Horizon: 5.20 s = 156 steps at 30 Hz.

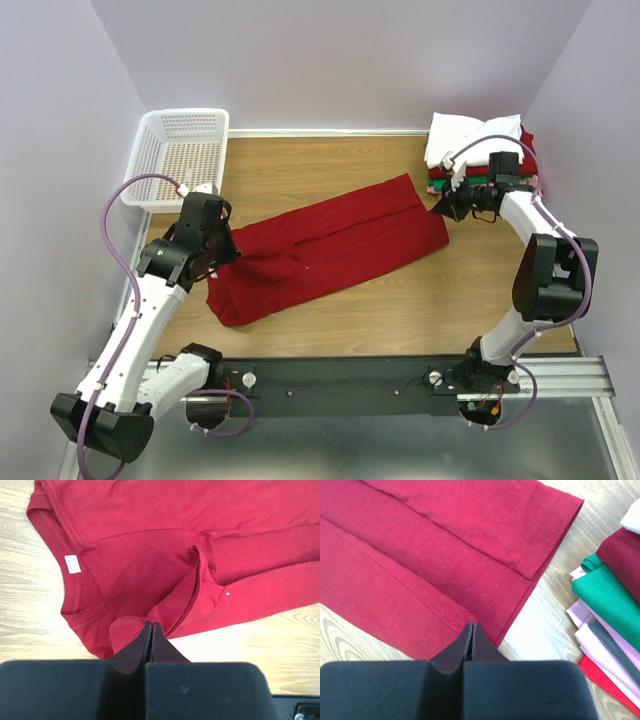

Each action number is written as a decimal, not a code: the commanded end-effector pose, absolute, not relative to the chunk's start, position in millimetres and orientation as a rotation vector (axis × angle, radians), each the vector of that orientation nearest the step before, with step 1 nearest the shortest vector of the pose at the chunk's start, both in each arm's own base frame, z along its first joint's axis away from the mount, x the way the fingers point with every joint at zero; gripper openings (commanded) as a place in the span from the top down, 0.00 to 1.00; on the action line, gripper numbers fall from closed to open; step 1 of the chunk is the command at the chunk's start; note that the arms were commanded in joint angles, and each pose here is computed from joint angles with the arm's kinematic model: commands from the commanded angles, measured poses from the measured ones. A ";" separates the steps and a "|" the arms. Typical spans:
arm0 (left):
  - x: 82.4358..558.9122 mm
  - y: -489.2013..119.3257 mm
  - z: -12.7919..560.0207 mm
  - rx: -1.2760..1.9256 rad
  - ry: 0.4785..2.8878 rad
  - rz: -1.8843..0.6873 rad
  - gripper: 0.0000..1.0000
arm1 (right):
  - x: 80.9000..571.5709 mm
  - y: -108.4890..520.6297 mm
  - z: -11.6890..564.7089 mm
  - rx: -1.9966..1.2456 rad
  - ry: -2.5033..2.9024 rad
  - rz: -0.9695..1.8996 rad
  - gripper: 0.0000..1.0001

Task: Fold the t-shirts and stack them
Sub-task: Fold the tshirt

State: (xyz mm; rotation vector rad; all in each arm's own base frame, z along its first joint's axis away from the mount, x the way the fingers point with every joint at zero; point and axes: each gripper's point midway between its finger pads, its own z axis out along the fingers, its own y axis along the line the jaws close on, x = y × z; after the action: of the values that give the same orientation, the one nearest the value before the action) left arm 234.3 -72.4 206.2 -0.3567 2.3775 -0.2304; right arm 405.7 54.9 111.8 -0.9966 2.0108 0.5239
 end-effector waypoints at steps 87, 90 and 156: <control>286.2 -45.6 156.8 -0.349 2.430 -0.103 1.00 | 356.8 102.8 155.6 -0.869 1.942 0.767 0.41; 286.8 -42.8 150.0 -0.368 2.442 -0.091 1.00 | 348.5 106.6 151.4 -0.881 1.932 0.803 0.41; 297.4 -33.1 272.4 -0.134 1.713 -0.349 0.12 | 359.5 486.3 39.5 -1.089 2.301 1.057 0.44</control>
State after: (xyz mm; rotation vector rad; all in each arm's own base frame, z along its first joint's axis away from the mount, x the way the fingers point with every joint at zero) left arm 297.4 -28.9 266.0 -0.1760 1.7394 -0.3373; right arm 364.4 479.5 48.4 -1.0971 2.2679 1.0885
